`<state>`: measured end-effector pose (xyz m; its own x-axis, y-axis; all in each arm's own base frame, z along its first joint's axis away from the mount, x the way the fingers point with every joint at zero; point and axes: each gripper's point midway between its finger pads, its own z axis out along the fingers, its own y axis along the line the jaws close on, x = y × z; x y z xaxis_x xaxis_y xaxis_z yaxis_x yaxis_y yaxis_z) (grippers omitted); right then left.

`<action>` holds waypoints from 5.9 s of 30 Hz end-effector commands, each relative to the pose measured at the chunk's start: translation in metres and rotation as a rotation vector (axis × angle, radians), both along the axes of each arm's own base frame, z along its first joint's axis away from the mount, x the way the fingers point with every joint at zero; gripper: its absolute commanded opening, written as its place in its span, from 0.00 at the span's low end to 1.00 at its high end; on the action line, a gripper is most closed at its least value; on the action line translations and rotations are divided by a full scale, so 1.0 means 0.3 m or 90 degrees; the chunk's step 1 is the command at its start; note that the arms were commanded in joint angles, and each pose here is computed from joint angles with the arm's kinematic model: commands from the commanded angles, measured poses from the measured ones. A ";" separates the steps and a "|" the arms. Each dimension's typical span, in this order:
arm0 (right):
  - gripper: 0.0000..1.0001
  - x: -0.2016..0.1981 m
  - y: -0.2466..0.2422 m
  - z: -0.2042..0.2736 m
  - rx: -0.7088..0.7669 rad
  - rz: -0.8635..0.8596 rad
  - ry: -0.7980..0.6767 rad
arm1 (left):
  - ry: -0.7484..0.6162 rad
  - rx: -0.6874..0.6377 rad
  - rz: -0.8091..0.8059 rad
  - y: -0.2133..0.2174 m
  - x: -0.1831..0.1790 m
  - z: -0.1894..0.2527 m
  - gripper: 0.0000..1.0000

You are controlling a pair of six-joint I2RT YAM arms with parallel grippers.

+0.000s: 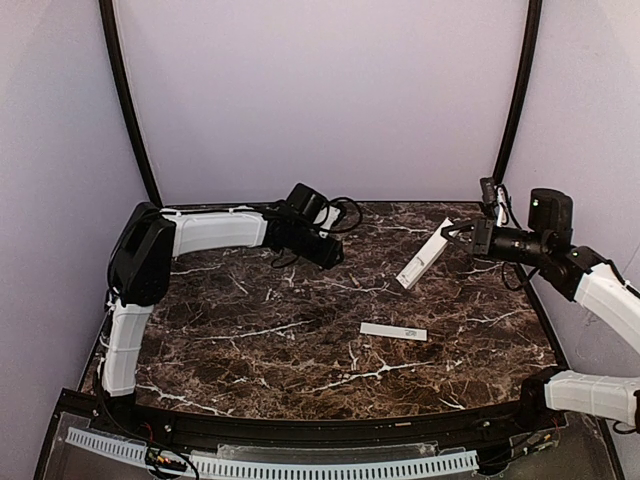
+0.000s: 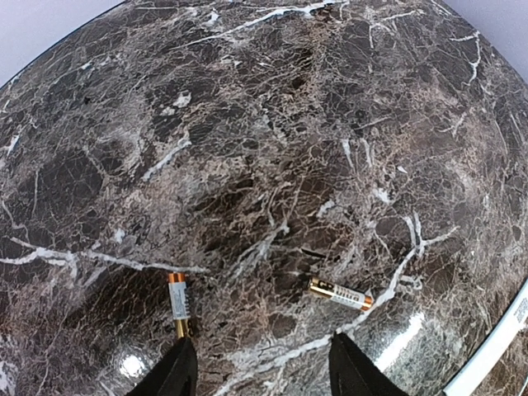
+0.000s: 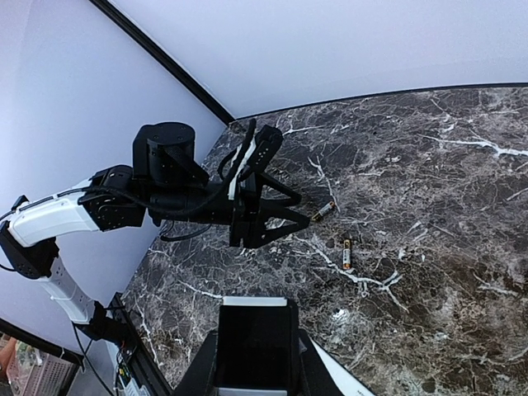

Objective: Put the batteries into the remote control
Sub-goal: Move the battery to the center of the board, then pick up the battery from the center of the board, then place the battery in the battery compartment.

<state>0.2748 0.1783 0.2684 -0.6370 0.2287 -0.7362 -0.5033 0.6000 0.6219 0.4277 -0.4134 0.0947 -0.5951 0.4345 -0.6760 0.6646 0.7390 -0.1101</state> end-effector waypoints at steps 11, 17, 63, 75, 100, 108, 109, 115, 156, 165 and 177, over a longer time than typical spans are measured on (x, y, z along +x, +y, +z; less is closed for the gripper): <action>0.00 0.001 0.008 0.009 0.003 0.017 -0.025 | 0.008 0.055 0.038 0.047 0.103 -0.084 0.48; 0.00 0.007 0.011 0.000 0.001 0.019 -0.022 | 0.033 0.022 0.015 0.005 0.077 -0.081 0.47; 0.00 0.007 0.067 -0.067 0.032 0.093 0.021 | 0.162 0.187 0.095 0.269 -0.091 -0.223 0.00; 0.00 -0.017 0.098 -0.097 0.036 0.146 0.042 | 0.284 0.183 0.073 0.353 -0.577 -0.232 0.01; 0.00 -0.025 0.225 -0.220 -0.015 0.209 0.141 | 0.289 0.266 0.082 0.446 -0.688 -0.244 0.15; 0.00 -0.021 0.277 -0.279 -0.031 0.218 0.187 | 0.262 0.238 0.078 0.436 -0.673 -0.239 0.03; 0.00 -0.023 0.290 -0.287 -0.033 0.222 0.192 | 0.248 0.230 0.086 0.437 -0.662 -0.236 0.01; 0.00 -0.018 0.353 -0.319 -0.027 0.240 0.205 | 0.110 0.037 0.081 0.361 -0.600 -0.081 0.00; 0.00 0.007 0.638 -0.353 -0.004 0.321 0.235 | -0.168 -0.234 -0.103 0.086 -0.694 0.127 0.00; 0.00 0.008 0.645 -0.353 0.003 0.322 0.241 | -0.166 -0.232 -0.100 0.069 -0.684 0.108 0.01; 0.00 0.016 0.647 -0.371 0.001 0.316 0.246 | -0.162 -0.249 -0.105 0.038 -0.680 0.115 0.01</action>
<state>0.2749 0.3610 0.1425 -0.9074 -0.1657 -0.3861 -0.4198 0.3973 0.8160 0.2232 -0.3904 0.1120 -0.3574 0.2363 -0.9036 0.7979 0.5801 -0.1639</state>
